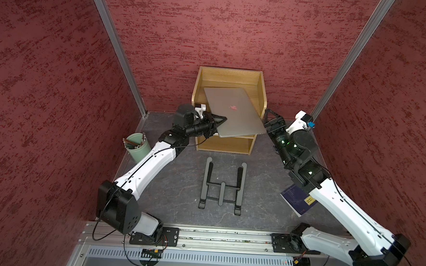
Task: Close the laptop lid and set it aside
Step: Place the laptop on the shelf.
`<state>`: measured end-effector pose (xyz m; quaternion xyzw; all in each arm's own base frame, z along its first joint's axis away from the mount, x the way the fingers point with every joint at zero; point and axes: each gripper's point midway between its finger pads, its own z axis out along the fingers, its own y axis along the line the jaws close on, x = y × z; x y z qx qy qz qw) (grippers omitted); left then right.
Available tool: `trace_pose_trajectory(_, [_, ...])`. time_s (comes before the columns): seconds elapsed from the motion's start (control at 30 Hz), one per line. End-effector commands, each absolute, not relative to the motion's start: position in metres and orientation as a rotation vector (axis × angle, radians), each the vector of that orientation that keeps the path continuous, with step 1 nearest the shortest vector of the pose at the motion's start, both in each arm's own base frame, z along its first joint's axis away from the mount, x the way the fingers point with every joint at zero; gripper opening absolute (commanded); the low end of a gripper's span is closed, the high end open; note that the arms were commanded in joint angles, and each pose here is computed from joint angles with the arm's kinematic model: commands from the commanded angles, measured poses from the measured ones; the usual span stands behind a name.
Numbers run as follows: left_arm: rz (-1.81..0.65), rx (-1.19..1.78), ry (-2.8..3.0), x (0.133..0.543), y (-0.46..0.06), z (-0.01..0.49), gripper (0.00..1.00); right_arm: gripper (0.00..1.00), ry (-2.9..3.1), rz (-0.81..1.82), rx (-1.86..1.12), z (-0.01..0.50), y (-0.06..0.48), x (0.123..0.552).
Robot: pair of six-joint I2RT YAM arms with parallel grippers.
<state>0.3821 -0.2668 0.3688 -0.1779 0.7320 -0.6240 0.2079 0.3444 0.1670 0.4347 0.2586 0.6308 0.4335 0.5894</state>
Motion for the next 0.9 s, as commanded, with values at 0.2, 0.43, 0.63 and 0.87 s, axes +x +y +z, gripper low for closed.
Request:
trace_pose_trajectory(0.2, [-1.836, -0.306, 1.904, 0.39, -0.271, 0.419, 0.0, 0.84, 1.649, 0.96, 0.597, 0.399, 0.169, 0.334])
trace_pose_trajectory(0.43, [-1.853, -0.314, 1.945, 0.402, -0.269, 0.407, 0.0, 0.86, 1.769, 0.89, 0.592, 0.375, 0.162, 0.331])
trace_pose_trajectory(0.63, [-1.828, -0.325, 1.967, 0.406, -0.26, 0.399, 0.09, 0.87, 1.843, 1.011, 0.581, 0.357, 0.163, 0.348])
trace_pose_trajectory(0.87, [-1.838, -0.339, 1.975, 0.409, -0.256, 0.39, 0.17, 0.84, 1.737, 1.264, 0.473, 0.374, 0.177, 0.377])
